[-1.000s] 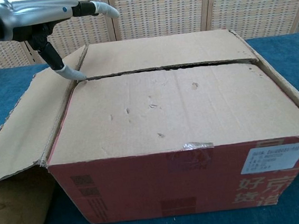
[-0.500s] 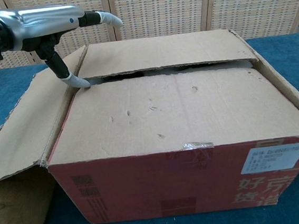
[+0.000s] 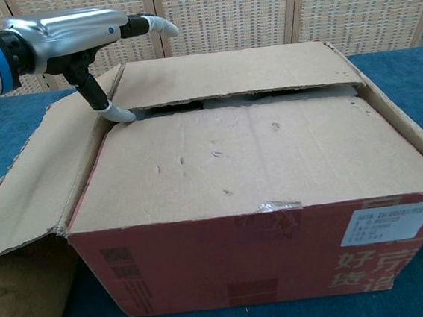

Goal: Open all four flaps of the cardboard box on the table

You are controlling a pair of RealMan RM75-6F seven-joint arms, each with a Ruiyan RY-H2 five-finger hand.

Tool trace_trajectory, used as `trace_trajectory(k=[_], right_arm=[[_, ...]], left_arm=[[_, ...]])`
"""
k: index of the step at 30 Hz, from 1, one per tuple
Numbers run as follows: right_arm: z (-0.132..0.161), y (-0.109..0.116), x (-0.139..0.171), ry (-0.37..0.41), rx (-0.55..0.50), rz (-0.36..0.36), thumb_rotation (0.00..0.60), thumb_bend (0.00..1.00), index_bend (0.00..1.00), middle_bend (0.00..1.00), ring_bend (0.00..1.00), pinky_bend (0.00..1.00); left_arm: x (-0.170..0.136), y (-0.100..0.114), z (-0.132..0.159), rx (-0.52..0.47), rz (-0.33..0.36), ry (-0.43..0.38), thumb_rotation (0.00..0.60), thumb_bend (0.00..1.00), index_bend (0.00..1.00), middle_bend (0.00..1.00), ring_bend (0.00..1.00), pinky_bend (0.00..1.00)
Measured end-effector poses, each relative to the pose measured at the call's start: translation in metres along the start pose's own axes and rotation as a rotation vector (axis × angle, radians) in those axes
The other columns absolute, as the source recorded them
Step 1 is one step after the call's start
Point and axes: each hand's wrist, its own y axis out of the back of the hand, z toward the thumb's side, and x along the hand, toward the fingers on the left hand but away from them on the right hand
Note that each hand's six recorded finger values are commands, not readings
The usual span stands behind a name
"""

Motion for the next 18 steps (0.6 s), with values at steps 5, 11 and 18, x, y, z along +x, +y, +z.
trace_trajectory(k=[5,11,18], right_arm=[[-0.001,0.0,0.0,-0.002,-0.003,-0.002,0.6,0.13,0.13,0.07,0.0,0.04],[0.0,0.0,0.0,0.001,-0.004,-0.003,0.6,0.13,0.13,0.07,0.0,0.04],[-0.001,0.0,0.0,-0.002,-0.005,-0.003,0.6,0.13,0.13,0.07,0.0,0.04]], left_arm=[[-0.001,0.007,-0.002,-0.003,0.045,0.004,0.592,0.21,0.0,0.0,0.0,0.0],[-0.001,0.018,-0.005,-0.015,0.1,0.007,0.591,0.21,0.0,0.0,0.0,0.0],[-0.004,0.049,-0.014,-0.006,0.211,0.017,0.564,0.21,0.0,0.0,0.0,0.0]])
